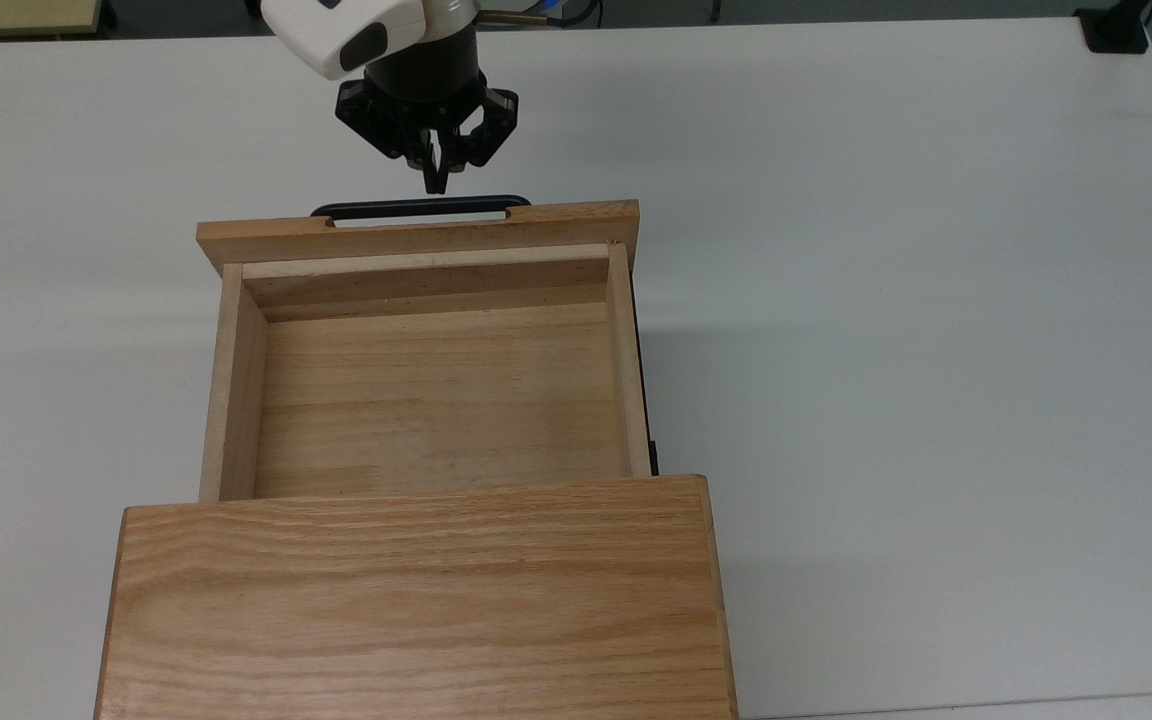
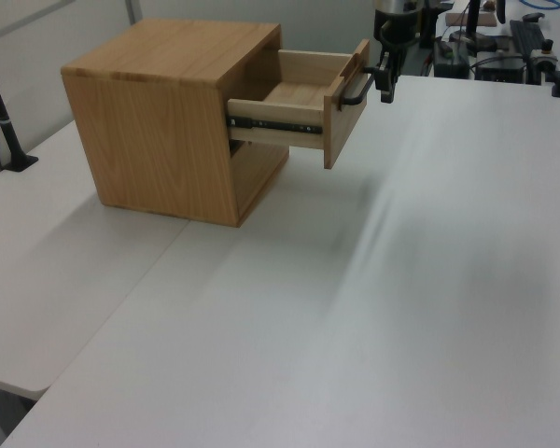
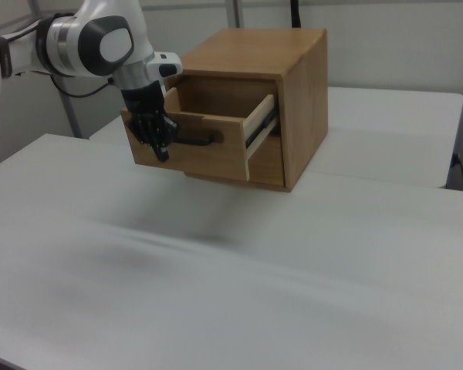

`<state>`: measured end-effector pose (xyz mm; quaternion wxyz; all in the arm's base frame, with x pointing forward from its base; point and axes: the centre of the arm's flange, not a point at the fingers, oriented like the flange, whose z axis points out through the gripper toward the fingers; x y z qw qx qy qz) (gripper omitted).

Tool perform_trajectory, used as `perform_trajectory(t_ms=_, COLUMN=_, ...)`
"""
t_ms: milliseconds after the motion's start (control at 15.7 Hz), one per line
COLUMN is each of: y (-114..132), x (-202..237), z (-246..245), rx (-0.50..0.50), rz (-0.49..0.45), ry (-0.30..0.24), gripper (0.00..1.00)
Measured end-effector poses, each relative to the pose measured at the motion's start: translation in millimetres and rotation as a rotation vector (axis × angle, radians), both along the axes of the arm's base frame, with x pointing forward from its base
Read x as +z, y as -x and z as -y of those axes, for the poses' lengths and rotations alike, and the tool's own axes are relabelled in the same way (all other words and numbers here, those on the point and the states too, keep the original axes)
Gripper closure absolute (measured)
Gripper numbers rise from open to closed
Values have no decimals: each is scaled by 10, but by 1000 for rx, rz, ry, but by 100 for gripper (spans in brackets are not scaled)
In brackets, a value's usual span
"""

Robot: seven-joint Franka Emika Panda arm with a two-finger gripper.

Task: Close the drawer by sliding it
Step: 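Lower the gripper fingers behind the black handle on the drawer front, then push the drawer front with the gripper into the cabinet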

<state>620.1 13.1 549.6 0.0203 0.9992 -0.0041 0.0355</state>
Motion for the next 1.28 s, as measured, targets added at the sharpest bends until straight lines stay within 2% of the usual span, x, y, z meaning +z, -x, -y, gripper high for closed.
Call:
perform_trajectory(t_ms=256, y=-19, x=6, z=13, rx=-5, rz=3, ry=0, gripper=94)
perform_trajectory(t_ms=511, y=-125, x=161, z=190, rx=-33, rz=-46, ry=5, gripper=93)
perform_trajectory(t_ms=1150, y=-212, x=101, z=133, rx=-23, rz=-50, ry=6, gripper=93)
perform_trajectory(t_ms=1278, y=-283, x=90, z=56, rx=-10, rz=-17, ry=6, gripper=93)
